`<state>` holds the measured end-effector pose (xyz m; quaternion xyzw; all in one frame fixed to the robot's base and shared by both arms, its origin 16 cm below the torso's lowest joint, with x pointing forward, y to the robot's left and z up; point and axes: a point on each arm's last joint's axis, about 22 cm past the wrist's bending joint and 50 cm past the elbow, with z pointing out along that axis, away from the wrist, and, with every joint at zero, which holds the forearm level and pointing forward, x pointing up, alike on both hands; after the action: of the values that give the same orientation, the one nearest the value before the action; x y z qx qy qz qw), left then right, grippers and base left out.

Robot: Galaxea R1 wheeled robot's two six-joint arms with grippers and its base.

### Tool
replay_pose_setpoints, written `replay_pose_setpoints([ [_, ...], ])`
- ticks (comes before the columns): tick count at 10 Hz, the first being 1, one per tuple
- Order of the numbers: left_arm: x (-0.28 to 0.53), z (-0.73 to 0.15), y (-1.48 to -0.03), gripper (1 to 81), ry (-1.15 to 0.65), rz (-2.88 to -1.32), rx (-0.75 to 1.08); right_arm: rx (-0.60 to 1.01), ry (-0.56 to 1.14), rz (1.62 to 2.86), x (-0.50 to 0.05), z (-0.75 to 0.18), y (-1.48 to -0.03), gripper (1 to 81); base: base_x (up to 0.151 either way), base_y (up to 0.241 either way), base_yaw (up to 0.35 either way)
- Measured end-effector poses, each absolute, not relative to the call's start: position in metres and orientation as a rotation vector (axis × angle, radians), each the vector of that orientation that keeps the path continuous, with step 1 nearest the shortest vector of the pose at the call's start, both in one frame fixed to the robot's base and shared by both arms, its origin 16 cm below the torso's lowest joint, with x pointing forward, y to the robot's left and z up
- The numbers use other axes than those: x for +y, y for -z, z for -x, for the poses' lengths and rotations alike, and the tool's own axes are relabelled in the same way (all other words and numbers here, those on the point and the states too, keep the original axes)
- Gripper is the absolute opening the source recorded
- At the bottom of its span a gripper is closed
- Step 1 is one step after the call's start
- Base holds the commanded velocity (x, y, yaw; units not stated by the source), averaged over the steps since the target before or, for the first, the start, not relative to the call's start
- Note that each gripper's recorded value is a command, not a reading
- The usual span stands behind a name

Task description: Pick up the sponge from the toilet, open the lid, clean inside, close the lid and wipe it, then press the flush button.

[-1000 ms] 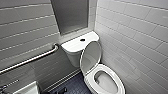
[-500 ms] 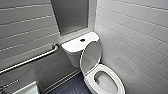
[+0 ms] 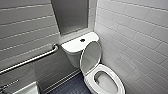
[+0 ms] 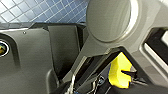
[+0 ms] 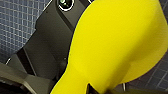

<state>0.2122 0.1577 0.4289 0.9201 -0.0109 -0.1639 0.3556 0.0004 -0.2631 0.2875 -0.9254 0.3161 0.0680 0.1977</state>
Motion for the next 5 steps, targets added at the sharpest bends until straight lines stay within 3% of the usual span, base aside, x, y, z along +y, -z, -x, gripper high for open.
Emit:
replay_pose_setpoints([
  [5, 0.164, -0.143, -0.407, 81.1, 0.481, -2.379, -0.006, 0.798, -0.193, 2.544, -0.254, -0.022, -0.319, 1.0, 0.000, 0.000, 0.000],
])
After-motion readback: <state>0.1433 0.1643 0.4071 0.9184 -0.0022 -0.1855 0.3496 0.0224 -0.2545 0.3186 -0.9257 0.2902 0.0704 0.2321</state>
